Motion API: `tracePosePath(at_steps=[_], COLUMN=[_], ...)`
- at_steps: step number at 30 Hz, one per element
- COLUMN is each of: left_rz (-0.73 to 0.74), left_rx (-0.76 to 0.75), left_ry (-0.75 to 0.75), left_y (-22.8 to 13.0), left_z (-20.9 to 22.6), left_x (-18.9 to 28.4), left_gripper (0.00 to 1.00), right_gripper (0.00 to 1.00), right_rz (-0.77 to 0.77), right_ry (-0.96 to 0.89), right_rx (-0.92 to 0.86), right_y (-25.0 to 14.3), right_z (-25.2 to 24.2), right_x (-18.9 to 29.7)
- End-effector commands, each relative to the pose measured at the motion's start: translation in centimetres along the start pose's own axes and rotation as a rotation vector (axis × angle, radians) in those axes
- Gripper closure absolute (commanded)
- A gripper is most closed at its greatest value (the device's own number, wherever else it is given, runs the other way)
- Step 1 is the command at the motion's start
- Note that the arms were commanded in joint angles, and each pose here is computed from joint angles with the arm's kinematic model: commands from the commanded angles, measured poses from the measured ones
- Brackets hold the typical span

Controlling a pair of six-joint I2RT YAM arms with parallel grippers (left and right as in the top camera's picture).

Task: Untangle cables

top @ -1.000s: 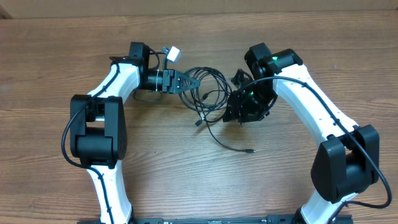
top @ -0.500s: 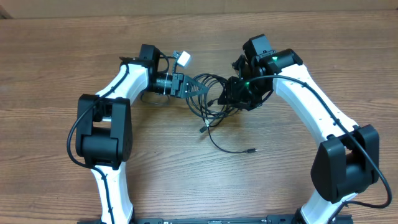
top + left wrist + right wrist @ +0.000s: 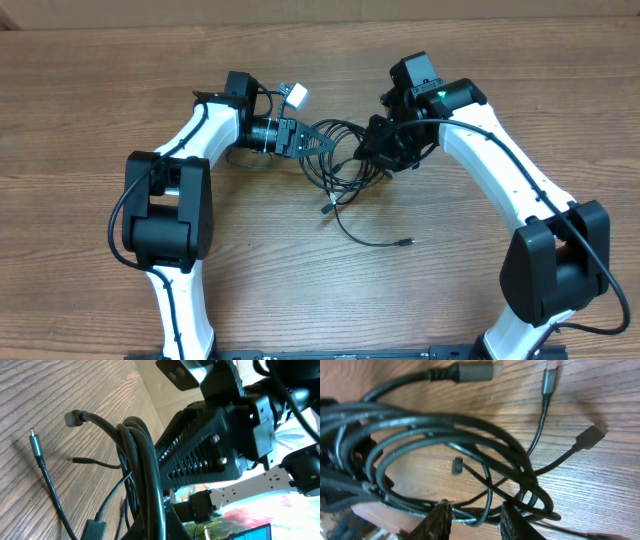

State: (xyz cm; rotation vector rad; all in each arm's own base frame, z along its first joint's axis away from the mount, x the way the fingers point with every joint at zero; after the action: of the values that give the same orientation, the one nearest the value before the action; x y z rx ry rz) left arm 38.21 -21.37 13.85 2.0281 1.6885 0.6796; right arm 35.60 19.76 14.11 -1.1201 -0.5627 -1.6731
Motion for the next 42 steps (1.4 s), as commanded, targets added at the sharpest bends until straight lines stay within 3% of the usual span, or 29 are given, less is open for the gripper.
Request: tracePosePath(at_steps=[1, 5, 15, 29, 33, 42], left_rz=[0.004, 0.005, 0.005, 0.002, 0.000, 0.000], left_rx=[-0.056, -0.055, -0.051, -0.044, -0.043, -0.043], left_ry=[-0.001, 0.000, -0.001, -0.005, -0.008, -0.008], left_y=[0.7, 0.7, 0.7, 0.7, 0.8, 0.8], left_z=[-0.4, -0.4, -0.4, -0.5, -0.5, -0.5], left_x=[-0.2, -0.2, -0.2, -0.2, -0.2, -0.2], left_gripper=[0.96, 0.96, 0.96, 0.96, 0.96, 0.96], right_gripper=[0.70, 0.63, 0.61, 0.64, 0.67, 0.87], right_rz=[-0.046, -0.037, -0.035, -0.156, -0.191, -0.245], right_ry=[0.006, -0.004, -0.059, -0.090, -0.095, -0.129], right_rx=[-0.180, -0.329, -0.698, -0.925, -0.927, -0.922], right_y=[0.8, 0.5, -0.2, 0.3, 0.2, 0.5], right_z=[0.3, 0.0, -1.2, -1.6, -1.4, -2.5], right_x=[0.6, 0.6, 0.6, 0.2, 0.0, -0.5])
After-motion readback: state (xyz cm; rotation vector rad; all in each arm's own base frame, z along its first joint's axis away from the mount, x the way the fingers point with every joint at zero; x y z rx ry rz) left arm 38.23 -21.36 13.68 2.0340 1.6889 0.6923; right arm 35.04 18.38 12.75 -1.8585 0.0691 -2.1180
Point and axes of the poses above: each gripper's point midway between its finger pads, its own x axis back along the fingers, its own z axis along the line the jaws close on, y = z × x, the point moved 2 cm from there along x, back along the fingers, and after that the axes turned 14 degrees about -x, right-handed, at the moved point
